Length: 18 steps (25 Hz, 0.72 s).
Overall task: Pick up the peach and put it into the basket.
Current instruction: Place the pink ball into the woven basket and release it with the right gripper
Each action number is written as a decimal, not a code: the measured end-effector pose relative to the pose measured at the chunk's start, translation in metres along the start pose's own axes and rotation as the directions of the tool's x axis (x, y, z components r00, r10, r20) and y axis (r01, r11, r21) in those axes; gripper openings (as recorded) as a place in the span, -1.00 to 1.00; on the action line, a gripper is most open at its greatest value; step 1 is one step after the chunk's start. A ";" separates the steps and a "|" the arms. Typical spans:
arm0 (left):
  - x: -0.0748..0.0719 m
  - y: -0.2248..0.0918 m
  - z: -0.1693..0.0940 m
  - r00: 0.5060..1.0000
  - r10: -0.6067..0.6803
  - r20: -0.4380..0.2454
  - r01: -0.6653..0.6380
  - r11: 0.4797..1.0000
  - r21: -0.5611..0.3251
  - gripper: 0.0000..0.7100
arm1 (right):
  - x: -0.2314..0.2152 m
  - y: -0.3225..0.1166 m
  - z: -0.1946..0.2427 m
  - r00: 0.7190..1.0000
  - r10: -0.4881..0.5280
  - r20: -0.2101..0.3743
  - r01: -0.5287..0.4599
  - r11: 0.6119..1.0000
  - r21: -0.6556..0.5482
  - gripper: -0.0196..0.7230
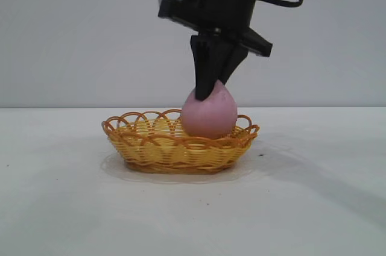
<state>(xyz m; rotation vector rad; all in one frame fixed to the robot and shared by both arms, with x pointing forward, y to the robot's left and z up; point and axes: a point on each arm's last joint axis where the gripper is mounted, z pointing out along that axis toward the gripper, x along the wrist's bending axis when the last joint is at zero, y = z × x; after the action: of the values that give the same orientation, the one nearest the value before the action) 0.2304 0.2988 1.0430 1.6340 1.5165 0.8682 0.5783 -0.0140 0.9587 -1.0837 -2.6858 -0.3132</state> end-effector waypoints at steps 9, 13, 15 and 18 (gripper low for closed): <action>0.000 0.000 0.000 1.000 0.000 0.000 0.000 1.000 0.000 -0.13 | 0.000 0.005 0.000 1.000 -0.013 0.026 0.015 0.999 -0.047 -0.25; 0.000 0.000 0.000 1.000 0.000 0.000 0.000 1.000 0.000 -0.13 | 0.000 0.005 0.000 1.000 -0.013 0.026 0.015 0.999 -0.047 0.15; 0.000 0.000 0.000 1.000 0.000 0.000 0.000 1.000 0.000 -0.13 | -0.001 0.004 0.000 0.999 -0.007 0.031 0.008 0.999 -0.045 0.11; 0.000 0.000 0.000 1.000 0.000 0.000 0.000 1.000 0.000 -0.13 | -0.008 0.001 -0.010 0.997 0.037 0.074 -0.034 0.999 -0.038 0.18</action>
<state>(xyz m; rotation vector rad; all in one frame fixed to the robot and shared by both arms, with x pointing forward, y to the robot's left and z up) 0.2304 0.2988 1.0430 1.6340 1.5165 0.8682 0.5854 -0.0213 0.9656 -1.1743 -2.7327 -0.3234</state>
